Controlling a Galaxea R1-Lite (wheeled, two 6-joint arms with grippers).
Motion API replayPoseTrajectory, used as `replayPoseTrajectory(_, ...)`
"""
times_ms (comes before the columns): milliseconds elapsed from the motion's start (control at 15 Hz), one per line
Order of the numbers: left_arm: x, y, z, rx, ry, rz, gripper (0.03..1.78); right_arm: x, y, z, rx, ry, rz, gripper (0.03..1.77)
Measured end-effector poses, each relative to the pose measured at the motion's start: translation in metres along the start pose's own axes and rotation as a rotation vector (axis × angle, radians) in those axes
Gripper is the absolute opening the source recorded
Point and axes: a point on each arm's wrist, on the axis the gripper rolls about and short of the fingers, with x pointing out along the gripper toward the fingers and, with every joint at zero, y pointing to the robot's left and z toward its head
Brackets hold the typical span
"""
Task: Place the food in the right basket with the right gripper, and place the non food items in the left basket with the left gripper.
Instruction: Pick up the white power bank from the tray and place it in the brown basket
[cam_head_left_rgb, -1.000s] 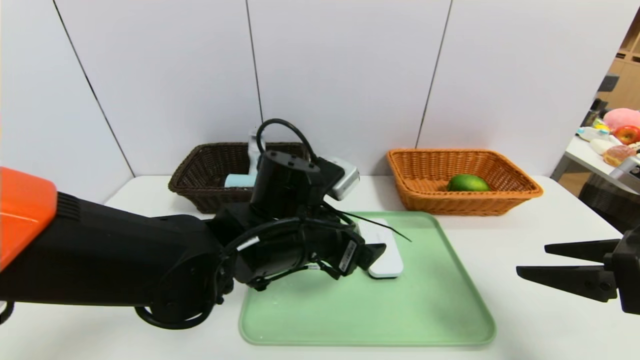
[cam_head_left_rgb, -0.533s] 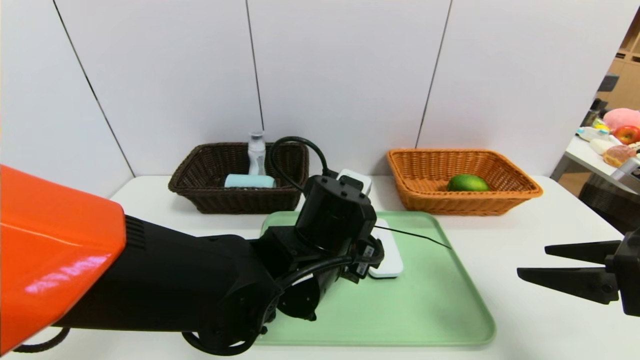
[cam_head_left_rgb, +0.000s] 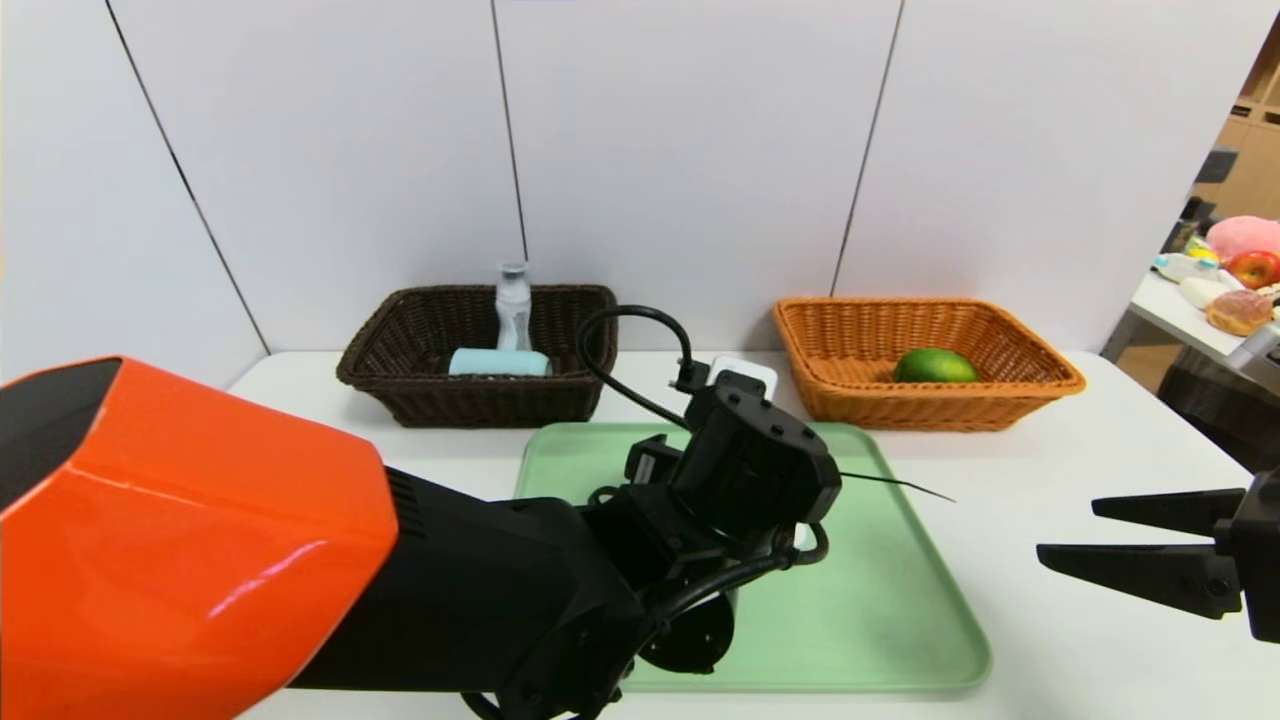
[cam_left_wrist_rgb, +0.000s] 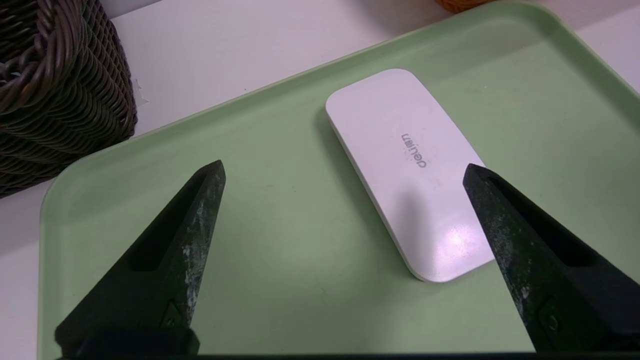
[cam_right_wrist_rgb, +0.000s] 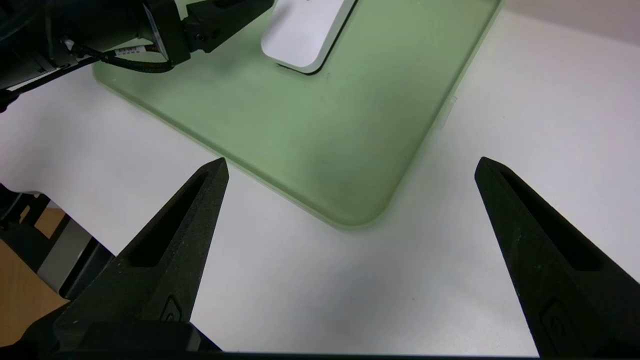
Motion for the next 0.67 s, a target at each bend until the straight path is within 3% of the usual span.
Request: replayPoseTrajectory(667,0.027,-0.031,-0.008,-0.022,-0.026,0.056,1.69,0.001,0.000,-0.003,0.004,0.008,-0.001,1.70)
